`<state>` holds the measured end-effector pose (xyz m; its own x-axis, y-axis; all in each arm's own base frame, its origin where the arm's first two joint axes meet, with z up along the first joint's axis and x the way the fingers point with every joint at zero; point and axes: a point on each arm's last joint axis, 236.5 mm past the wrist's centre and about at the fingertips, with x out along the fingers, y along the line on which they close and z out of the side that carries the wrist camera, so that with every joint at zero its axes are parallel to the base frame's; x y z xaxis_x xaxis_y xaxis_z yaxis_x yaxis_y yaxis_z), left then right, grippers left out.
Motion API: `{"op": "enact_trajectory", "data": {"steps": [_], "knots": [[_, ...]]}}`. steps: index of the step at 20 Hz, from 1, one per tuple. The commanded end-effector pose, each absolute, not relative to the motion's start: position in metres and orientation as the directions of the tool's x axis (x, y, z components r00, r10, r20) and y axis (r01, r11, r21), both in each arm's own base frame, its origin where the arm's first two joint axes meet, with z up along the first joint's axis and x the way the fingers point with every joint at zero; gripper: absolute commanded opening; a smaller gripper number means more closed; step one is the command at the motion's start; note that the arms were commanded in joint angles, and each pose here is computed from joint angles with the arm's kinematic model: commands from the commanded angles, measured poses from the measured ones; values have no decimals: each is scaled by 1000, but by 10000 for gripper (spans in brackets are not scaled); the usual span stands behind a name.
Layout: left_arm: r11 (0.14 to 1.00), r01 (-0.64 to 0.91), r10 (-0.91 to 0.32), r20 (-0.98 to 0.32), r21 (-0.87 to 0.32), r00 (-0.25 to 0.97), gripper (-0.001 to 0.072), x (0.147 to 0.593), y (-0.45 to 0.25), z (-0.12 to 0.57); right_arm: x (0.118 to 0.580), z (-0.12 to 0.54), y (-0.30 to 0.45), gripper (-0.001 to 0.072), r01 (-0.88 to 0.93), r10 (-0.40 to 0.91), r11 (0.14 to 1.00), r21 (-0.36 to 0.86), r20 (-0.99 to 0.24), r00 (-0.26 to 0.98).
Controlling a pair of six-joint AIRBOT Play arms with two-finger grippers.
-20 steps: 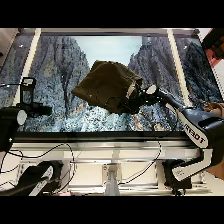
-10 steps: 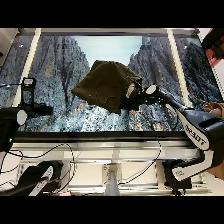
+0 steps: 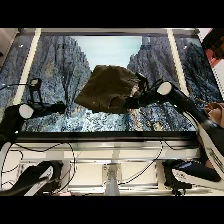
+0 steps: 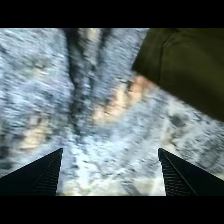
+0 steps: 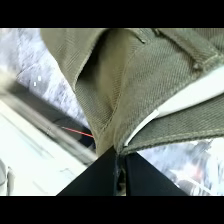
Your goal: Fold the clothes and pants, and hang the long-sleeved shirts on hangers.
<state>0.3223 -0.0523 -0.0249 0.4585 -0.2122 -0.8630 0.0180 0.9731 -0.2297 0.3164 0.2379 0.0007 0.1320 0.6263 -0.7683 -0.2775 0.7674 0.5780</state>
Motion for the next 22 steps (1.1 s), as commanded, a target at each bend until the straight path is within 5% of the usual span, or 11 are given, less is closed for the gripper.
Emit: {"op": "enact_trajectory", "data": {"steps": [1, 10, 11, 12, 17, 19, 22], "knots": [[936, 84, -350, -864, -343, 362, 618, 318, -99, -51, 295, 27, 225, 47, -263, 632, 773, 578, -739, 232], [922, 161, -377, -909, -351, 178, 561, 299, -153, -127, 283, 63, 223, 47, -296, 663, 748, 594, -680, 313], [917, 129, -395, -903, -378, 169, 511, 299, -158, -130, 283, 62, 223, 47, -295, 663, 748, 594, -680, 313], [910, 94, -415, -893, -404, 178, 463, 301, -163, -132, 283, 63, 223, 47, -296, 663, 748, 594, -680, 313], [862, -49, -469, -831, -504, 298, 457, 331, -176, -121, 283, 63, 223, 47, -296, 663, 748, 594, -680, 313], [848, -79, -475, -817, -524, 327, 227, 338, -177, -118, 282, 63, 223, 47, -296, 663, 748, 594, -680, 312], [848, -86, -460, -806, -523, 373, 29, 349, -174, -114, 282, 63, 222, 47, -297, 663, 749, 593, -680, 313]]}}
